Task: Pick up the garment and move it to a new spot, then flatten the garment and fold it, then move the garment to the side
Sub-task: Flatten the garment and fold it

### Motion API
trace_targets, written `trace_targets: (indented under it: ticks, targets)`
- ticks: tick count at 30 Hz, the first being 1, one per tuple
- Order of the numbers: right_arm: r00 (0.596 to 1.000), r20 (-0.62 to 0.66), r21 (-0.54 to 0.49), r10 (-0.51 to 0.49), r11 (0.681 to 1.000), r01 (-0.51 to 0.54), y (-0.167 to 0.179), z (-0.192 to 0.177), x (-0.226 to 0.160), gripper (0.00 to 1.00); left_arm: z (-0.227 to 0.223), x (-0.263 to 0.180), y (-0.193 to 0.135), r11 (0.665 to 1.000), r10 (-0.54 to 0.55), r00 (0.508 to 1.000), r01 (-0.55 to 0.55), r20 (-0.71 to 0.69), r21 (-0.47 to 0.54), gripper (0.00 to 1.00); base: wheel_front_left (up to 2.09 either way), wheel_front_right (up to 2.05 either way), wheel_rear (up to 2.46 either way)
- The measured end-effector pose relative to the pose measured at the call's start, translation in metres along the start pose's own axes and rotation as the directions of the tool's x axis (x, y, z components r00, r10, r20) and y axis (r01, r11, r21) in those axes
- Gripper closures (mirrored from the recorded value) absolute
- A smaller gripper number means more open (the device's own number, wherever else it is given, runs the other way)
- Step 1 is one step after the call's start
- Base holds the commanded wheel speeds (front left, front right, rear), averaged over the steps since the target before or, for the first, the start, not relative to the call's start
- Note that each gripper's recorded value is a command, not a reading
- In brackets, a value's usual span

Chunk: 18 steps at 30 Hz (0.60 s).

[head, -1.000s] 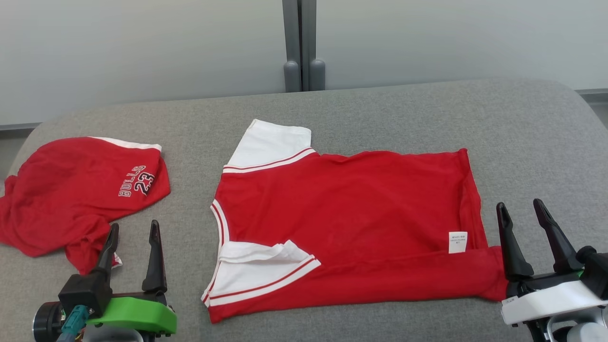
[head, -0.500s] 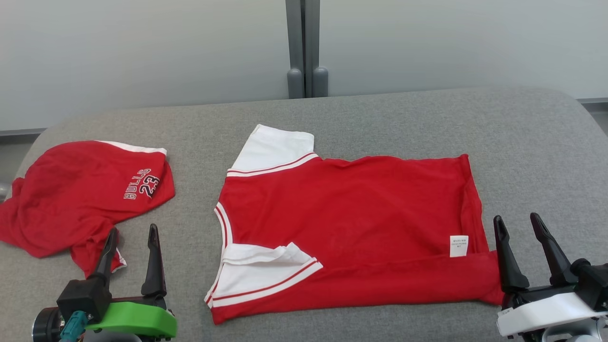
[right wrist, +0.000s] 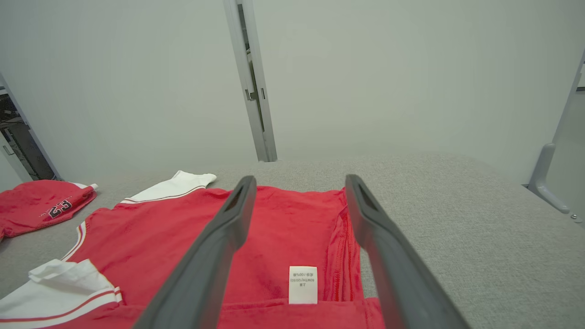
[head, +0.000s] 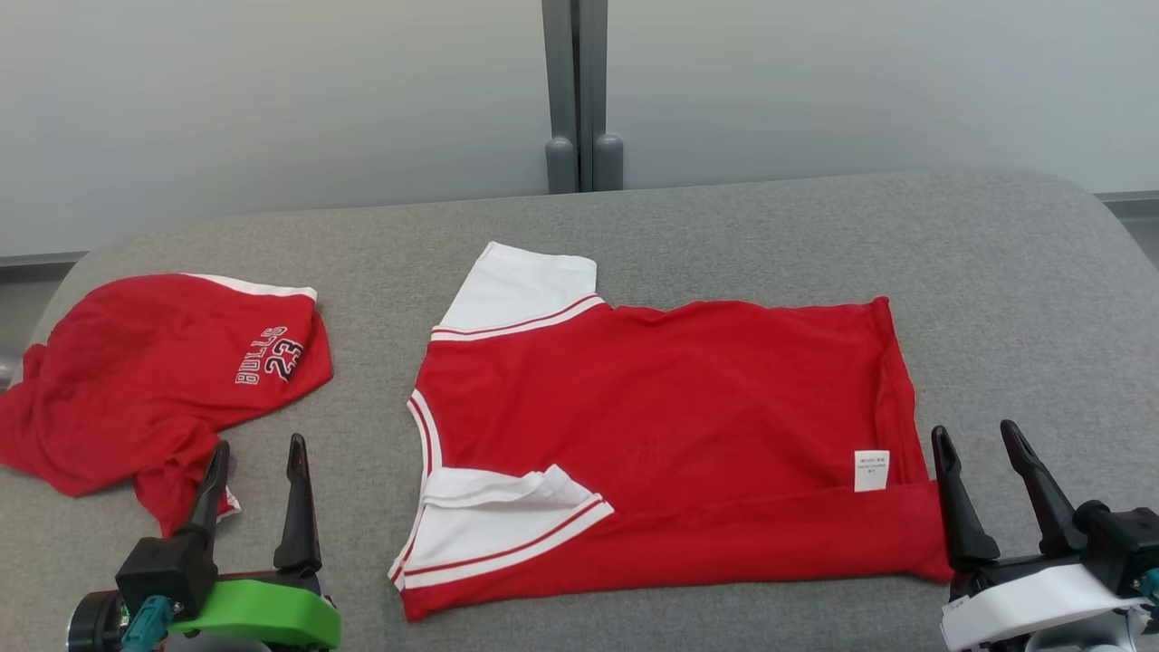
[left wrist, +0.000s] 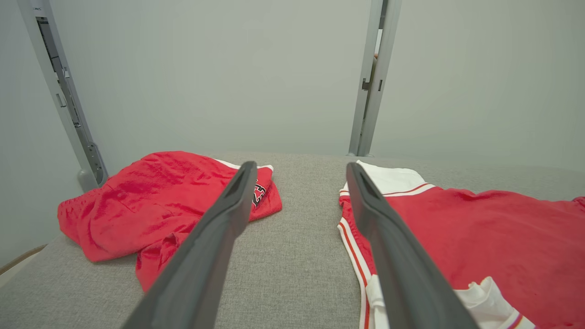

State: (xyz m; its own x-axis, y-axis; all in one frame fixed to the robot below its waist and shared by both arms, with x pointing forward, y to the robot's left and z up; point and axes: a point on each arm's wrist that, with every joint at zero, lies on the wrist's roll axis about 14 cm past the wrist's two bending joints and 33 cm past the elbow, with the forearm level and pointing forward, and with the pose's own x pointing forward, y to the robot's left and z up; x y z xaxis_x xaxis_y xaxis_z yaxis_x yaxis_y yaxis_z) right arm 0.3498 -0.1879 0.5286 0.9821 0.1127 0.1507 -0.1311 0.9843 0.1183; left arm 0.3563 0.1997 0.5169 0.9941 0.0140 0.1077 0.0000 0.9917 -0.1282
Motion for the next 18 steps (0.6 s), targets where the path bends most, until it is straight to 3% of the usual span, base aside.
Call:
trace_targets:
  ticks: [13, 18]
  targets:
    - [1.0, -0.024, -0.002, -0.005, 1.0, 0.005, -0.002, -0.007, -0.001, 0.0, -0.005, 0.002, 0.0, 1.0, -0.006, 1.0, 0.006, -0.015, 0.012, 0.0, 0.0, 0.0, 0.0]
    - [1.0, 0.006, -0.048, 0.014, 0.999, -0.014, -0.004, 0.003, 0.017, 0.0, 0.0, 0.021, -0.003, 0.998, -0.049, 0.999, 0.049, -0.006, 0.042, 0.0, 0.0, 0.0, 0.0]
